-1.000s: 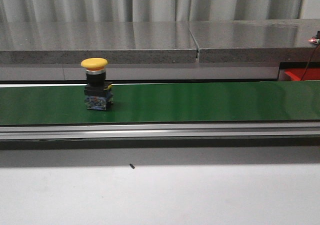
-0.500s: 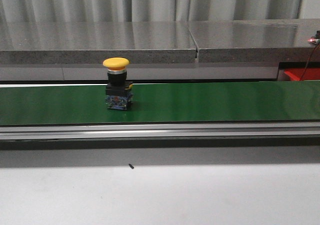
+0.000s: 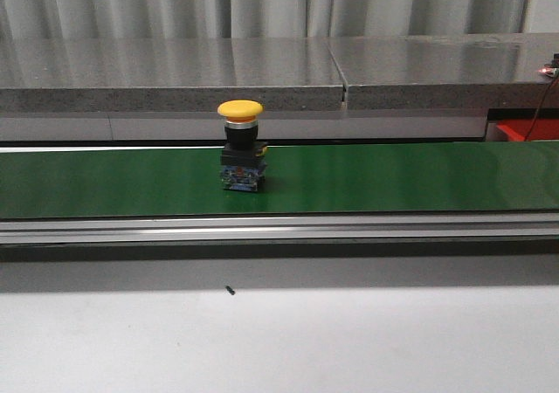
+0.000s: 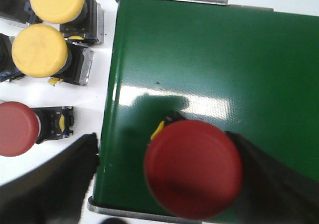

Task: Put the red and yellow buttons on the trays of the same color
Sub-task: 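Lower the red button onto the belt and open the left gripper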

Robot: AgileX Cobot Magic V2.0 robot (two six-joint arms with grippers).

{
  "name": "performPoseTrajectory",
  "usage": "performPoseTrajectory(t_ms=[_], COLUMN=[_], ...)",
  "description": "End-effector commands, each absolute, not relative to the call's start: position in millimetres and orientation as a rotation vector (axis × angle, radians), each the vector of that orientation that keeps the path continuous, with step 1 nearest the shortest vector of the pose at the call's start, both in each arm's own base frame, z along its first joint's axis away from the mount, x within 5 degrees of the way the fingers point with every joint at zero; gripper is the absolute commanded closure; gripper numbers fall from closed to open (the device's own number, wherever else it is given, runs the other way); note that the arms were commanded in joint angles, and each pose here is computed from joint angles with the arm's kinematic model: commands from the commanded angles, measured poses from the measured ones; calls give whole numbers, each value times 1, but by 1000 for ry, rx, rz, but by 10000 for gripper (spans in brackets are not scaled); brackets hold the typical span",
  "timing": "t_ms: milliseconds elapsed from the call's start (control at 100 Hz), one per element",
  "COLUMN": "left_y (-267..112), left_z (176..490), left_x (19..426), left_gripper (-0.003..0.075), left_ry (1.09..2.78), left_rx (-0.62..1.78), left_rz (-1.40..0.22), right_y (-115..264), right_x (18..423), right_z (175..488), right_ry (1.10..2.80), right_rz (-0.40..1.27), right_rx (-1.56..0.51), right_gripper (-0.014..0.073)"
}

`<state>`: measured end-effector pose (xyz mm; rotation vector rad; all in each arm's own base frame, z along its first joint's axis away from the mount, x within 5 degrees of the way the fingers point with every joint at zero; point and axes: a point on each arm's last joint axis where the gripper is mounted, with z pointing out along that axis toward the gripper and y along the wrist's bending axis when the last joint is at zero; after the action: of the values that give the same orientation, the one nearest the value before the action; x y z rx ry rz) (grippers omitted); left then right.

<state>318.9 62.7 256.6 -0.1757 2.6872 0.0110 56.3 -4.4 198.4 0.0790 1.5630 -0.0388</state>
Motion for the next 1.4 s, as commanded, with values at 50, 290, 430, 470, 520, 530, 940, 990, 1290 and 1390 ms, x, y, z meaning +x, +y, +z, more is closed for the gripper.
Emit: performPoseTrajectory(t_ms=[50, 290, 430, 470, 520, 530, 940, 990, 1290, 1390], left_y=[52, 36, 30, 28, 25, 24, 5, 3, -18, -20], left_z=[289, 324, 349, 356, 363, 365, 375, 373, 351, 347], left_x=[318, 293, 263, 253, 241, 237, 162, 156, 136, 129], left_gripper=[48, 127, 335, 434, 554, 571, 741, 741, 741, 741], left_ry=[2586, 2510, 2439, 2411, 2378, 2369, 2193, 2171, 2174, 2156], left_rx=[-124, -30, -7, -1, 4, 5, -5, -12, 153, 173], left_rz=[-88, -177, -160, -152, -147, -144, -185, -203, -233, -232], right_y=[-4, -4, -4, -4, -4, -4, -4, -4, -4, -4], right_x=[54, 54, 54, 54, 54, 54, 54, 54, 54, 54], right_z=[212, 212, 212, 212, 212, 212, 212, 212, 212, 213], right_ry=[1453, 1453, 1453, 1453, 1453, 1453, 1453, 1453, 1453, 1445], right_rz=[-39, -39, -39, -39, -39, -39, -39, -39, -39, -38], right_rx=[66, 66, 66, 66, 66, 66, 66, 66, 66, 65], right_gripper=[661, 661, 661, 661, 661, 661, 661, 661, 661, 661])
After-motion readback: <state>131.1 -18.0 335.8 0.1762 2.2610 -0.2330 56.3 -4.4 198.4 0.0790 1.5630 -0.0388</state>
